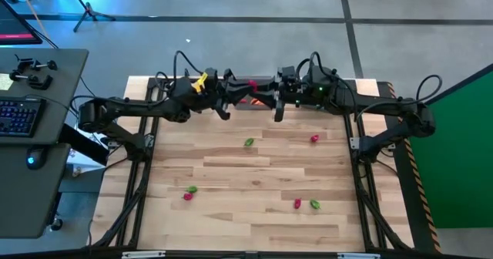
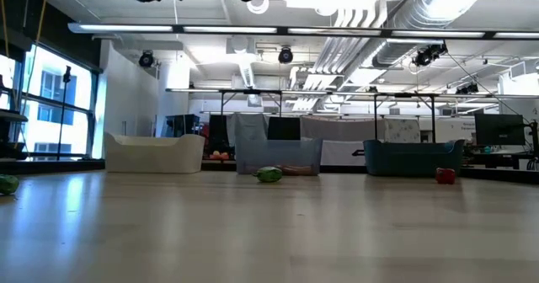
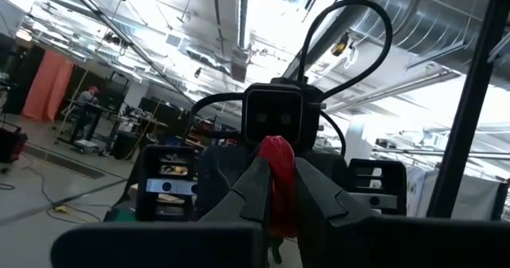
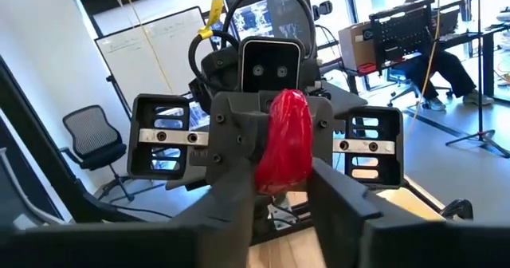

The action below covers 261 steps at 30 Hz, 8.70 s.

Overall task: Sort produce into baskets
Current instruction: Put the top left red bell pepper into the blue bin, then put the bottom right green bell pepper into the blue bin, then put the bottom left red bell pepper into the blue bin

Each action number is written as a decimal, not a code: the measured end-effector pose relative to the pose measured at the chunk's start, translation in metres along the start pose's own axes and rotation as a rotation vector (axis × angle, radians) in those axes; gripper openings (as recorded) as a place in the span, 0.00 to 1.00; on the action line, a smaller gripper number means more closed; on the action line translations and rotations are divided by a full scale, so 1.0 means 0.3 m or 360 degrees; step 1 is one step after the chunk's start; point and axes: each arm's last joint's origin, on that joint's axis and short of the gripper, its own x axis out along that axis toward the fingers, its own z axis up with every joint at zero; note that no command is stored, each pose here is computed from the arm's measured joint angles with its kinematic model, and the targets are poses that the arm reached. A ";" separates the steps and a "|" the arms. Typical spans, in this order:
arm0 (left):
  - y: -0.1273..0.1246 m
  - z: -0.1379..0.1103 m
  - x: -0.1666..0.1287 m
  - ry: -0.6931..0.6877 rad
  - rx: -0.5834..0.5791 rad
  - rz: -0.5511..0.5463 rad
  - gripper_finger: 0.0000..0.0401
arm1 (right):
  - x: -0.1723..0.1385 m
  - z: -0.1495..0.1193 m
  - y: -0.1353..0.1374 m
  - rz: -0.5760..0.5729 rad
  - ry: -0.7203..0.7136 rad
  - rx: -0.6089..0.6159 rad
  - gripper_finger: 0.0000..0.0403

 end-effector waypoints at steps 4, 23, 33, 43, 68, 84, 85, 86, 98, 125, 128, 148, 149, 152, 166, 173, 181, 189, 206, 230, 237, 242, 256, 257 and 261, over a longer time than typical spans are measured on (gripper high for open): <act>-0.001 0.003 0.000 -0.0008 0.0001 -0.0003 0.04 | 0.000 0.001 0.000 0.0000 -0.0002 -0.0003 0.12; 0.030 0.034 -0.010 -0.0023 0.0066 0.0054 0.33 | -0.004 0.006 -0.019 -0.0051 -0.0009 -0.0036 0.01; 0.043 0.141 -0.061 0.0019 0.0308 0.0133 0.40 | -0.073 0.014 -0.086 -0.0323 0.0164 -0.0020 0.01; 0.023 0.096 -0.102 0.0442 0.0334 0.0251 0.21 | -0.334 -0.095 -0.353 -0.1424 0.1120 0.0245 0.01; 0.032 -0.138 -0.275 0.0337 0.0083 0.0366 0.00 | -0.444 -0.403 -0.937 -0.1842 0.1887 0.0683 0.01; 0.020 -0.155 -0.277 0.0448 0.0012 0.0238 0.00 | -0.457 -0.387 -0.884 -0.1877 0.1971 0.0782 0.41; 0.019 -0.157 -0.279 0.0471 0.0004 0.0229 0.00 | -0.455 -0.367 -0.860 -0.1871 0.1952 0.0766 0.45; 0.019 -0.158 -0.283 0.0500 0.0001 0.0235 0.00 | -0.453 -0.344 -0.832 -0.1869 0.1919 0.0753 0.48; -0.004 -0.121 -0.343 0.0738 0.0099 0.0311 0.00 | -0.395 -0.196 -0.216 -0.1477 0.1708 0.0663 0.55; -0.011 -0.124 -0.378 0.0928 0.0085 0.0301 0.00 | -0.356 -0.743 0.534 -0.0943 0.2412 0.0458 0.55; -0.012 -0.125 -0.378 0.0931 0.0082 0.0294 0.00 | -0.371 -0.806 0.498 -0.0885 0.2448 0.0548 0.55; -0.009 -0.131 -0.383 0.0963 0.0037 0.0327 0.00 | -0.457 -1.002 0.398 -0.0678 0.2509 0.0707 0.39; -0.009 -0.131 -0.383 0.0962 0.0037 0.0328 0.00 | -0.455 -0.998 0.397 -0.0681 0.2514 0.0698 0.35; -0.009 -0.131 -0.382 0.0961 0.0036 0.0329 0.00 | -0.430 -0.959 0.407 -0.0630 0.2506 0.0680 0.22; -0.007 -0.130 -0.382 0.0948 0.0022 0.0362 0.00 | -0.346 -0.506 0.124 -0.1055 0.1832 0.0659 0.04; -0.004 -0.129 -0.383 0.0933 0.0050 0.0411 0.00 | -0.395 -0.383 -0.216 -0.1525 0.1567 0.0641 0.04; -0.002 -0.130 -0.384 0.0930 0.0063 0.0443 0.00 | -0.480 -0.368 -0.582 -0.1750 0.1587 0.0650 0.04; 0.006 -0.137 -0.391 0.0957 0.0082 0.0540 0.00 | -0.538 -0.469 -0.783 -0.1811 0.1793 0.0796 0.05; 0.010 -0.151 -0.404 0.1048 0.0057 0.0569 0.00 | -0.572 -0.387 -0.718 -0.1858 0.1658 0.0777 0.54; -0.238 -0.195 -0.629 0.1983 -0.0222 0.0225 0.00 | -0.329 -0.360 -0.134 -0.1175 0.1334 0.0393 0.55; -0.373 -0.241 -0.712 0.2271 -0.0225 0.0090 0.00 | -0.322 -0.359 -0.124 -0.1180 0.1299 0.0368 0.55; -0.449 -0.293 -0.751 0.2471 -0.0346 0.0106 0.01 | -0.323 -0.358 -0.126 -0.1214 0.1284 0.0347 0.55; -0.490 -0.470 -0.785 0.2717 -0.0226 0.0451 0.34 | -0.320 -0.354 -0.132 -0.1170 0.1299 0.0248 0.55; -0.490 -0.475 -0.784 0.2713 -0.0210 0.0448 0.36 | -0.320 -0.354 -0.133 -0.1167 0.1303 0.0236 0.55; -0.485 -0.480 -0.783 0.2671 -0.0128 0.0465 0.40 | -0.320 -0.354 -0.133 -0.1175 0.1301 0.0221 0.55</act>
